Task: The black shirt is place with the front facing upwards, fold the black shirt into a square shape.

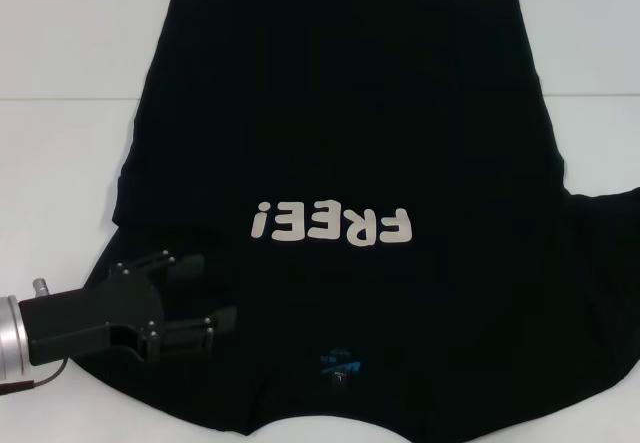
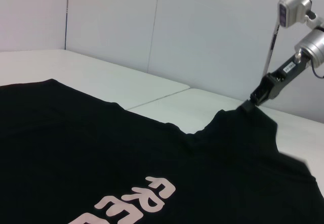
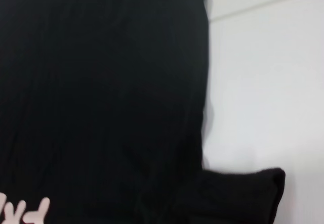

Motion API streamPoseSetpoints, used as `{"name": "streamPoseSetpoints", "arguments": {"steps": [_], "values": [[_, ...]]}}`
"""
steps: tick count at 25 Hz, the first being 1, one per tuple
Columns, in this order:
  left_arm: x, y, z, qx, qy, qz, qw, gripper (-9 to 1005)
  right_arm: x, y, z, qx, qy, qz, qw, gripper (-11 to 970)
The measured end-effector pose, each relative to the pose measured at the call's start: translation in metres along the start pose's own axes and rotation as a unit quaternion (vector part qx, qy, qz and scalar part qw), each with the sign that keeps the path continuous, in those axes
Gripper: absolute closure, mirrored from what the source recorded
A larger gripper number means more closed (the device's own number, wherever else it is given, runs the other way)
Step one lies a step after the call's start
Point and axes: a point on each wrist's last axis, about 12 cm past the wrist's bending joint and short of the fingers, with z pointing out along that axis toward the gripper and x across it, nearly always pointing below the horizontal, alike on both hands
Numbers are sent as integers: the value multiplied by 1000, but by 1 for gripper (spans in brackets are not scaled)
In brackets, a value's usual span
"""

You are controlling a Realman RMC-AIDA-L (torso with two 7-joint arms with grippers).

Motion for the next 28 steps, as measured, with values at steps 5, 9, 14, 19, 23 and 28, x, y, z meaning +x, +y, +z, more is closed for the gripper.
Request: {"name": "streamPoseSetpoints", "arguments": {"steps": [5, 9, 14, 19, 23, 28], "values": [[-1, 0, 0, 3, -1, 0, 1000, 165, -11, 5, -14, -11, -18, -10, 1000, 865], [-1, 0, 0, 3, -1, -1, 1000, 166, -16, 16, -14, -28, -15, -24, 999, 855], [-1, 0, 0, 3, -1, -1, 1000, 167, -19, 36, -3, -46, 8, -48, 998, 842], [0, -1, -1, 3, 0, -3, 1000, 169, -18, 45, 3, -64, 11, -53, 996, 829], [1, -1, -1, 2, 0, -4, 1000, 170, -16, 52, 5, -97, 13, -52, 994, 818], [2, -1, -1, 4, 4, -4, 1000, 172, -12, 58, 12, -111, 30, -51, 992, 805]]}}
